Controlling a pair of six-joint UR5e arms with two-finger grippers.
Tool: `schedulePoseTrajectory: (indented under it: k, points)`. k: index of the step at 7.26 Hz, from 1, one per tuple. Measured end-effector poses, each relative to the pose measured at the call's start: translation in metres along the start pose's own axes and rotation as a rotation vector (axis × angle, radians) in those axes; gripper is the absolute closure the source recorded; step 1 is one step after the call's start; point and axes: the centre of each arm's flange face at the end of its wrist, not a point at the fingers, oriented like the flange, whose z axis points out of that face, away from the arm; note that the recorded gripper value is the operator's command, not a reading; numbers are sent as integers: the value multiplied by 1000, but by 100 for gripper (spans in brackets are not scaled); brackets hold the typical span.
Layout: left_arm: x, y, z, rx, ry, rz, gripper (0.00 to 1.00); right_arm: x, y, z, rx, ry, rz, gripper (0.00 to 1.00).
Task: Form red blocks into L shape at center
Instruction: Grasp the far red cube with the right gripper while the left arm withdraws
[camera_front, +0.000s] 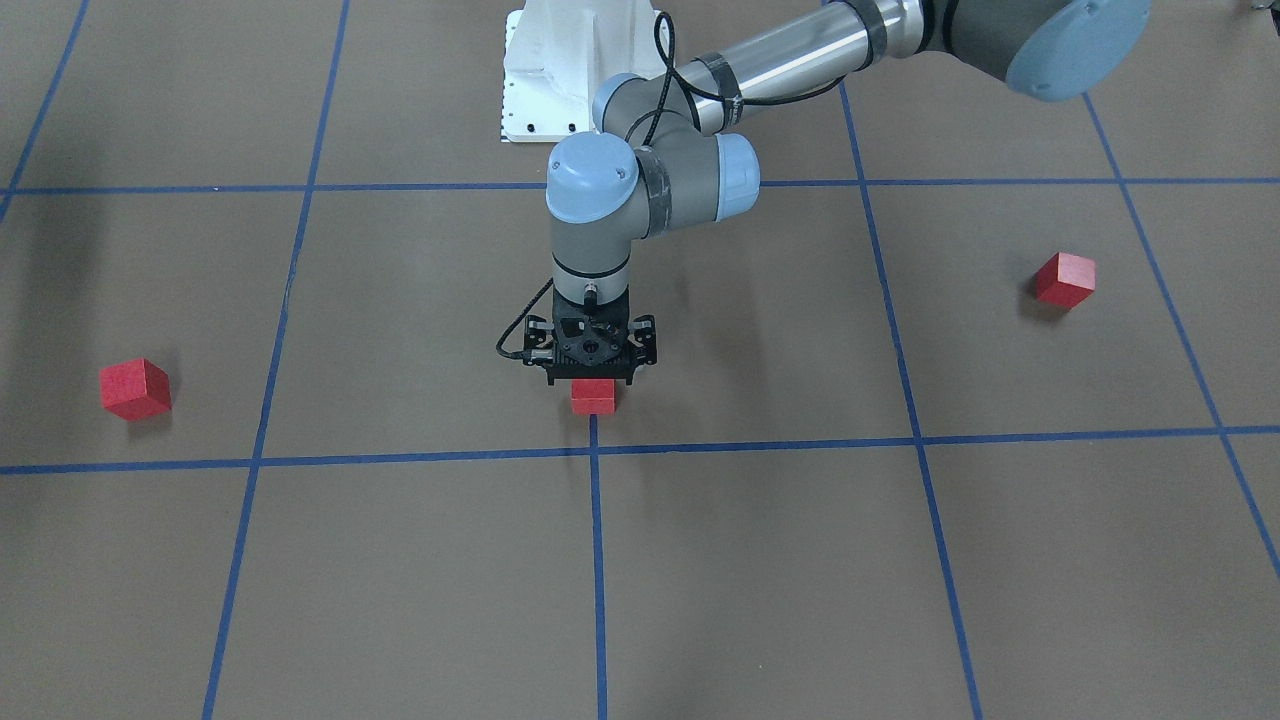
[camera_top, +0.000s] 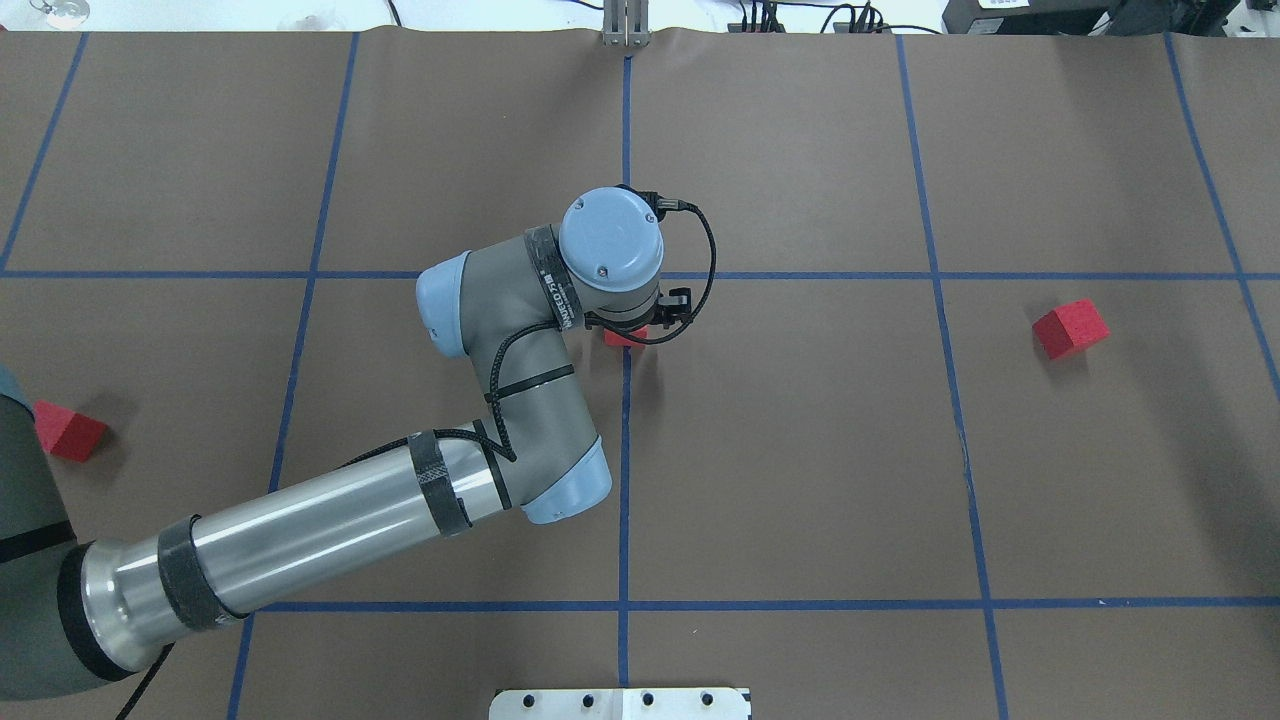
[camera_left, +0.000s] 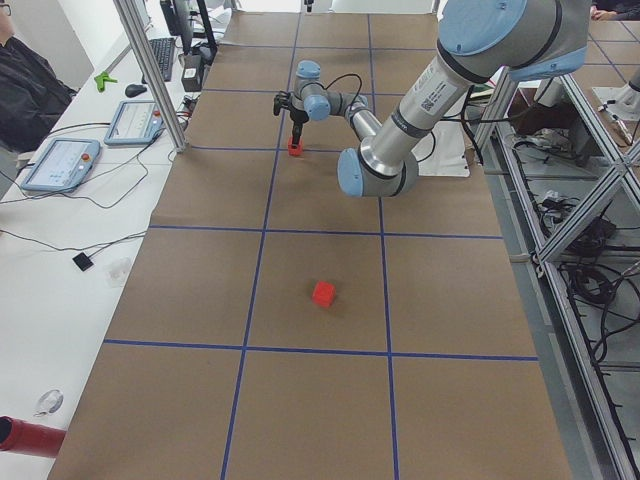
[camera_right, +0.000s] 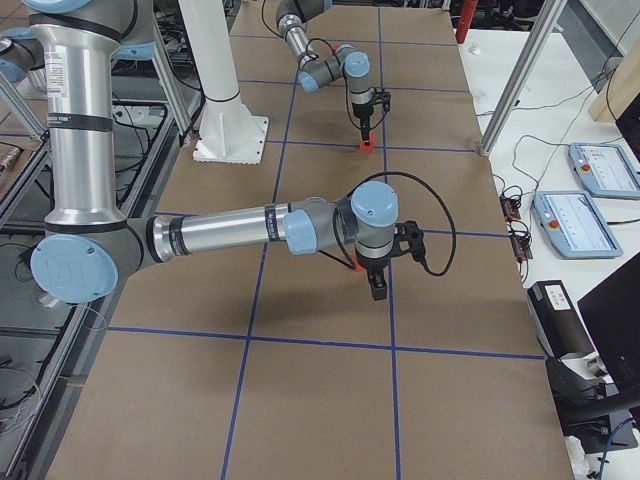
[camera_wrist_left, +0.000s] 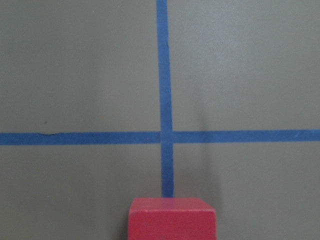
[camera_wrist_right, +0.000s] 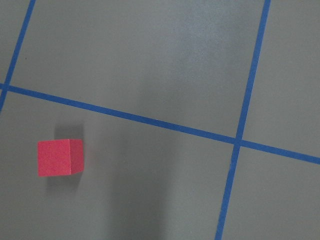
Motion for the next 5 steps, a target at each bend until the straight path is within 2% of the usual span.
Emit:
schedulePoseTrajectory:
  k: [1, 2, 3, 5]
  points:
    - [-10, -21, -20, 16, 21, -16, 1, -41, -16, 19, -20, -15, 30, 1]
    - [-32, -44, -37, 19, 36, -42, 1, -82, -25, 41, -42, -22, 15, 1]
    - [-65, -70, -53, 15, 48, -58, 1, -114, -27, 66, -57, -11, -30, 1]
    - [-141, -104, -78, 19, 54, 1, 1, -147, -21, 108, -68, 15, -122, 1]
